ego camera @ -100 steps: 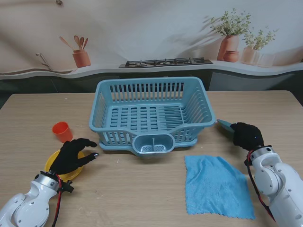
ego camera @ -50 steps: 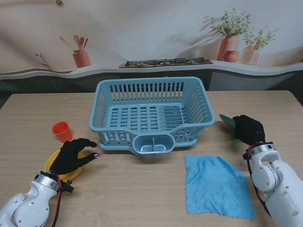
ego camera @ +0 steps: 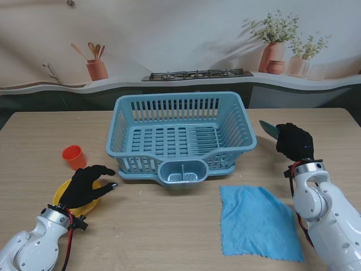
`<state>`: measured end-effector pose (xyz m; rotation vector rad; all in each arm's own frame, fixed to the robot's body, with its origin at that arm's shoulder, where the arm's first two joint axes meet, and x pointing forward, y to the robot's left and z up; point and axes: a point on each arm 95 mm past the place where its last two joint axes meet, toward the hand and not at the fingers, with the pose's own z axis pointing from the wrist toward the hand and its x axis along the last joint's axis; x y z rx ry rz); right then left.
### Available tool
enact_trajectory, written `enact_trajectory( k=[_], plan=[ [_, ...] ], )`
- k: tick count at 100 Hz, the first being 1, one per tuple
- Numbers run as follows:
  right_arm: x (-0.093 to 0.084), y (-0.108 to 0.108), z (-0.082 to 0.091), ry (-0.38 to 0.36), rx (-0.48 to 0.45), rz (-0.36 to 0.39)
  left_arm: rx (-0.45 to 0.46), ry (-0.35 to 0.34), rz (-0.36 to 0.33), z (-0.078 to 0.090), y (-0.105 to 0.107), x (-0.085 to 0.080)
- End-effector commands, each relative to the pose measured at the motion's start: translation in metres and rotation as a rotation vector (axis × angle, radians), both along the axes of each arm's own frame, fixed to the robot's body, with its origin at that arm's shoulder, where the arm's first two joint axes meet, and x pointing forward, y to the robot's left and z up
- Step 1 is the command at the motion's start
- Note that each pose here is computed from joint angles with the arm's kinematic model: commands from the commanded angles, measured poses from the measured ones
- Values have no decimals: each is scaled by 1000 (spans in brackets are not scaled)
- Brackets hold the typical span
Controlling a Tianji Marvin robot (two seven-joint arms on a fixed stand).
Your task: Clear dishes and wipe the table
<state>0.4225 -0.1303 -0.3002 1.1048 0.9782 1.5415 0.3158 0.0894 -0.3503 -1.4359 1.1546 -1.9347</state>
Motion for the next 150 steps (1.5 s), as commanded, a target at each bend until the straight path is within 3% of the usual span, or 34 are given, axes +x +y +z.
enact_trajectory(
  k=[1,38,78,122,150],
  plan=[
    [4,5,13,-31,3,20,0,8,-7,0,-1,-1],
    [8,13,46,-100,18,84,1,10,-6,0,-1,0],
    [11,36,95,-160,25,218,0,8,-4,-1,-1,0],
    [14,76,135,-168,59,380,0,11,-1,-1,-1,0],
    [9,101,155,-134,77,485,2,10,-1,-1,-1,0]
  ],
)
